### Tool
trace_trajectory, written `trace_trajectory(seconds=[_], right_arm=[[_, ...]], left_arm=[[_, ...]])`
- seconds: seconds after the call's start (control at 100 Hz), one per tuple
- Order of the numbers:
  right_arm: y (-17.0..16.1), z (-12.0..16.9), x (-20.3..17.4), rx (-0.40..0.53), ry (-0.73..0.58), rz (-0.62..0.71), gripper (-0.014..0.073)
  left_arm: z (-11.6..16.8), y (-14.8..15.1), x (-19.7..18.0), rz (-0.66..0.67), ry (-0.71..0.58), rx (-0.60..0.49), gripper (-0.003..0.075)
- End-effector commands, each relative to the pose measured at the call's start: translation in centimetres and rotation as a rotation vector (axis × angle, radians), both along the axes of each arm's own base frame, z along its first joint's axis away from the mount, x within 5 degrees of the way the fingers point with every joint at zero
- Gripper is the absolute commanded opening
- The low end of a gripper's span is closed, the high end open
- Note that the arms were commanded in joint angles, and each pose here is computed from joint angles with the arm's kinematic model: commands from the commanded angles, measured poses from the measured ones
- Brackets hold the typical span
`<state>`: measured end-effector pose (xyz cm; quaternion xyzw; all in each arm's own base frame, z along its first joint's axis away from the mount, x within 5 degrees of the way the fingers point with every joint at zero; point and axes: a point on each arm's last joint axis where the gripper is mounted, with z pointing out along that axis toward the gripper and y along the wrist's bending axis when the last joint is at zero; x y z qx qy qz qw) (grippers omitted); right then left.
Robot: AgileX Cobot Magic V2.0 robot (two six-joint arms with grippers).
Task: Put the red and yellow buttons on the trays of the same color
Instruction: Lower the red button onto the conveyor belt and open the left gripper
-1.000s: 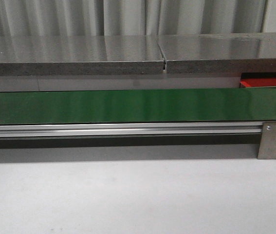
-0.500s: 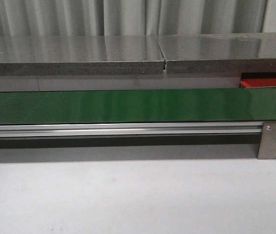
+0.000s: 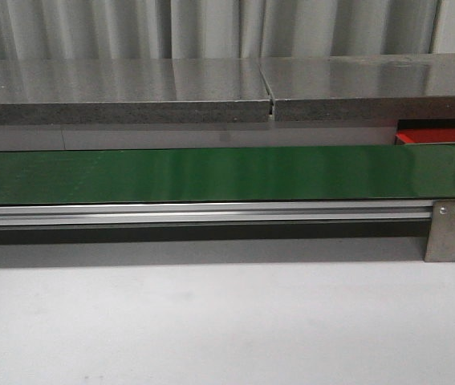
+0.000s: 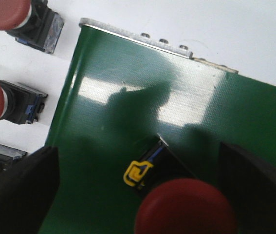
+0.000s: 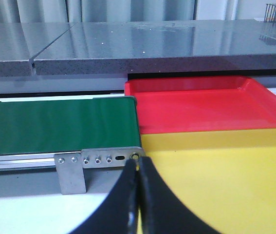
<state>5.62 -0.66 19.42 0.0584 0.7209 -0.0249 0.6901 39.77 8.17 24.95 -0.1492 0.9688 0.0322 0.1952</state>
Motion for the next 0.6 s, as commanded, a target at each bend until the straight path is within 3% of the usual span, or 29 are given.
trace_trajectory(seconds=[0.0, 0.41, 0.59], right_arm=[[0.0, 1.1, -0.2, -0.022, -0.1, -0.005, -0.0067], [0.0, 1.1, -0.2, -0.022, -0.1, -0.005, -0.0067], [0.0, 1.1, -0.2, -0.022, -0.1, -0.005, -0.0067]], left_arm=[[3.8, -0.3, -0.4, -0.006, -0.117, 0.023, 0.068], [12.6, -1.0, -3.9, -0.006, -0.359, 0.063, 0.0652], [14.9, -0.1, -6.1, 0.03, -0.411, 0.085, 0.0652]])
